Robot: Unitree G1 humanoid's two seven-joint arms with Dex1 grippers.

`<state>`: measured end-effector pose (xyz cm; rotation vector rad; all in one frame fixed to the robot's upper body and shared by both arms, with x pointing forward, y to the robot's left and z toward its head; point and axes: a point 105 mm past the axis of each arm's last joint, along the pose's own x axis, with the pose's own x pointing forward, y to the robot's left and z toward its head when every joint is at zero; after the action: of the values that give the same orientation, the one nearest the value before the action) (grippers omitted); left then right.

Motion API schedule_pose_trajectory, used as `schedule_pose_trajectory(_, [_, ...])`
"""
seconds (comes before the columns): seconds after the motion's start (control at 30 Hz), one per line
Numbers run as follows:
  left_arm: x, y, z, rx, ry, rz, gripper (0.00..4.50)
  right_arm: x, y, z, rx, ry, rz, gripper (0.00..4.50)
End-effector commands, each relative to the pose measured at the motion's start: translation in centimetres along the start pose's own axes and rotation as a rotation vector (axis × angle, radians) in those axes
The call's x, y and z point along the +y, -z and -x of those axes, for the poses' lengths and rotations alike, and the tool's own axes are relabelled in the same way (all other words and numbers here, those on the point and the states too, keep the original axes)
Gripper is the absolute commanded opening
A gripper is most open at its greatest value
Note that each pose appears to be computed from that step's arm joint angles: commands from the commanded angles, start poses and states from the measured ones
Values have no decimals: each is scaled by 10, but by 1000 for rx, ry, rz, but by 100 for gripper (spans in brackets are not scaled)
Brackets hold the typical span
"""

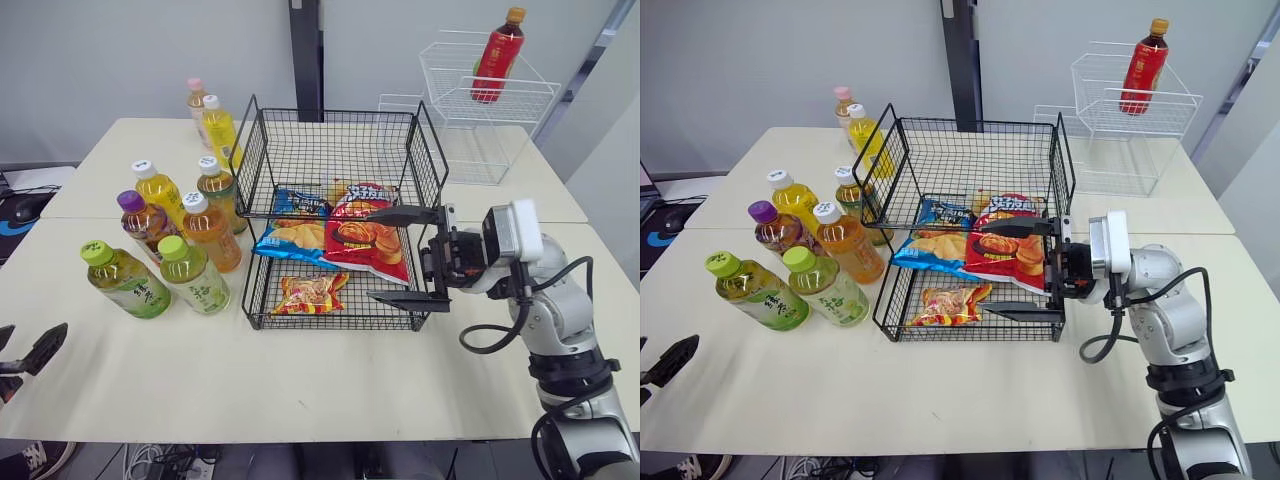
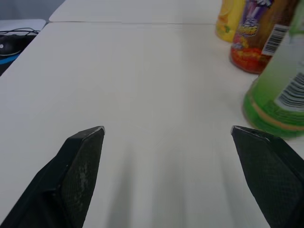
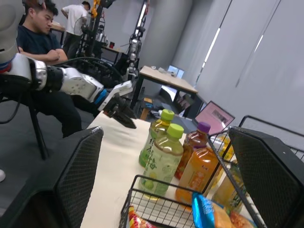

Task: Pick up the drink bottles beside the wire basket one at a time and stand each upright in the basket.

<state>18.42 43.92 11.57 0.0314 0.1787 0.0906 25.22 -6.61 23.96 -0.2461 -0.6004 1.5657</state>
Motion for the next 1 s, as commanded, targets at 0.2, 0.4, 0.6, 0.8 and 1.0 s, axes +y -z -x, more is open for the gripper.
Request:
schedule_pose_trajectory(0.2, [-40, -54, 44, -175, 21, 21, 444, -1, 1, -5, -20, -50, 48, 450])
schedule_pose_trajectory(0.4, [-84, -75, 37, -203, 90, -9, 444, -4, 8, -8, -11, -63, 53, 450])
schedule_pose_trajectory(0.6, [-93, -82, 5, -247, 89, -34, 444, -4, 9, -10, -15, -64, 54, 450])
schedule_pose_trajectory(0.8, [-103, -88, -27, -276, 122, -29, 444, -7, 9, -6, 15, -47, 75, 450])
schedule_pose_trajectory(1.0, [-113, -95, -50, -300, 147, -12, 444, -6, 7, -5, 25, -41, 83, 450])
